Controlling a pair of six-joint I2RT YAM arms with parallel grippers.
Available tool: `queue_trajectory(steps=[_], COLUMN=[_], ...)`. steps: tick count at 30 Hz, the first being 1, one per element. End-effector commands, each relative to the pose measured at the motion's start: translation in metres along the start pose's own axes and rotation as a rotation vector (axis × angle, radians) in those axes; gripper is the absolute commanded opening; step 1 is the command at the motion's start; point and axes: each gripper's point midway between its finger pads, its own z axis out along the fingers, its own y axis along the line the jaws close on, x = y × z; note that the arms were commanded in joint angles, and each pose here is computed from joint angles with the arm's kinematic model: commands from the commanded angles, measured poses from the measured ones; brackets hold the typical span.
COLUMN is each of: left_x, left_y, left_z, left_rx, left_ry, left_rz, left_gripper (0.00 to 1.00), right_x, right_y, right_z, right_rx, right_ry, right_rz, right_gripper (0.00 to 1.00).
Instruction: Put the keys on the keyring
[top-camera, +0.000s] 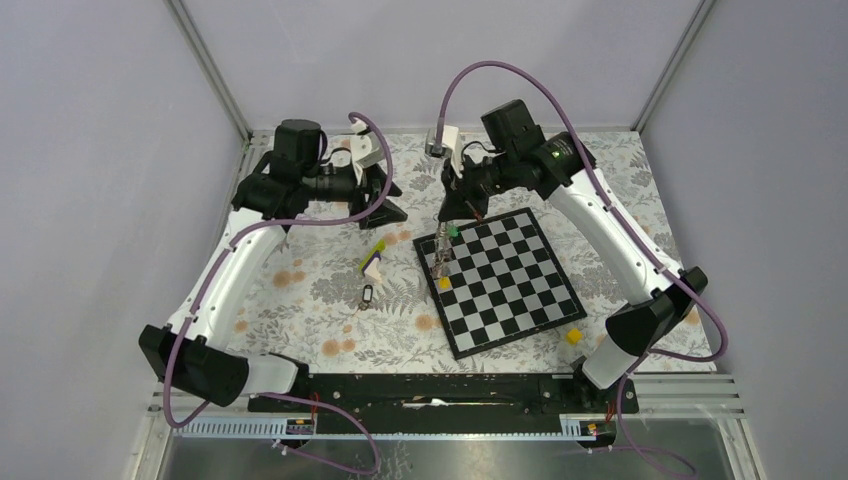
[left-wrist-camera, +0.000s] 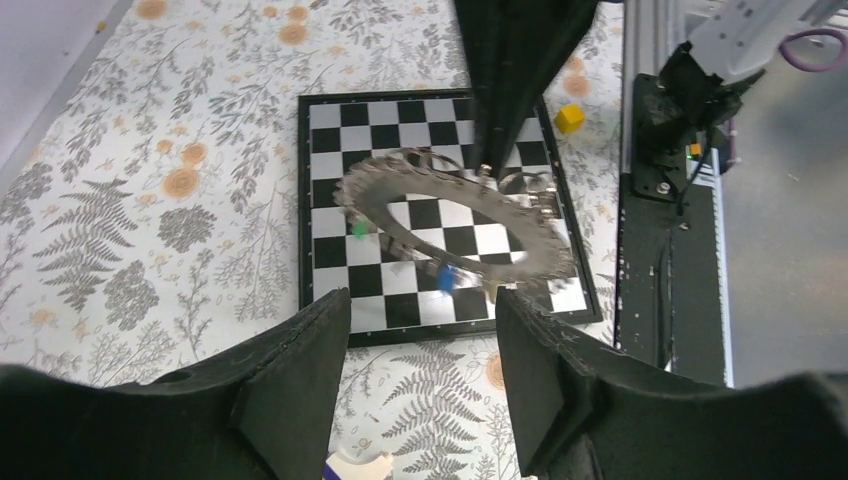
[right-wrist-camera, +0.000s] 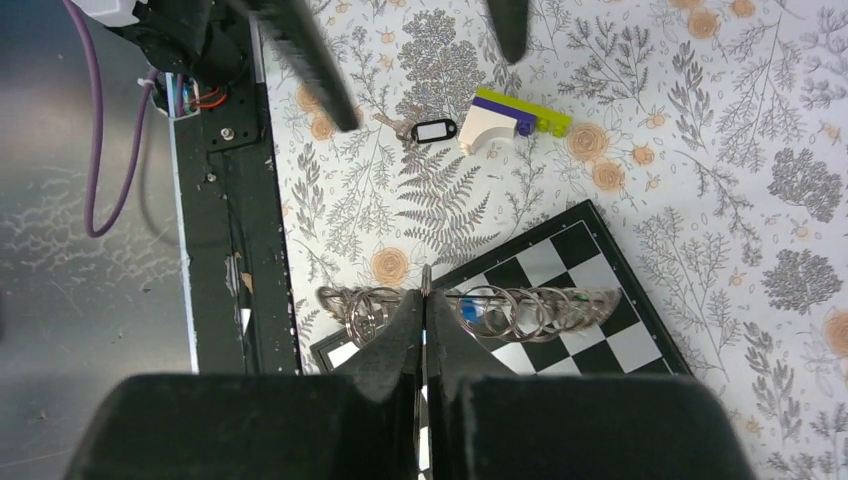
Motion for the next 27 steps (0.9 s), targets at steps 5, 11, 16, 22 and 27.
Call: queue_trajectory(steps=[5, 11, 16, 22, 27], left_x=[-0.013, -0.011, -0.002, 0.007, 0.005], left_y=[-0.039, -0.037, -0.027, -0.022, -0.026], left_z=[0.017, 0.040, 0.050, 0.055, 0.054], left_rx=[0.109, 0.064, 0.006, -0.016, 0.008], left_ry=[0.003, 0.022, 0.060, 0.081, 0.075], left_rz=[0.049, -0.031, -0.022, 0.001, 0.021], left_gripper=[0.62, 0.59, 0.54, 0.44, 0.37], right_x=[-0.026, -0.034, -0.033, -0.034, -0.028], right_y=[-0.003, -0.013, -0.015, -0.016, -0.018], right_z=[-0.009, -0.013, -0.011, -0.011, -0.008], right_rx=[-0.032, -0.004, -0.003, -0.003, -0.002], right_ry=[-0.103, -0.123, -0.124, -0.125, -0.111], right_rz=[0.076, 0.090, 0.100, 0.101, 0.104], right_gripper=[0.00, 0.00, 0.00, 0.00, 0.00])
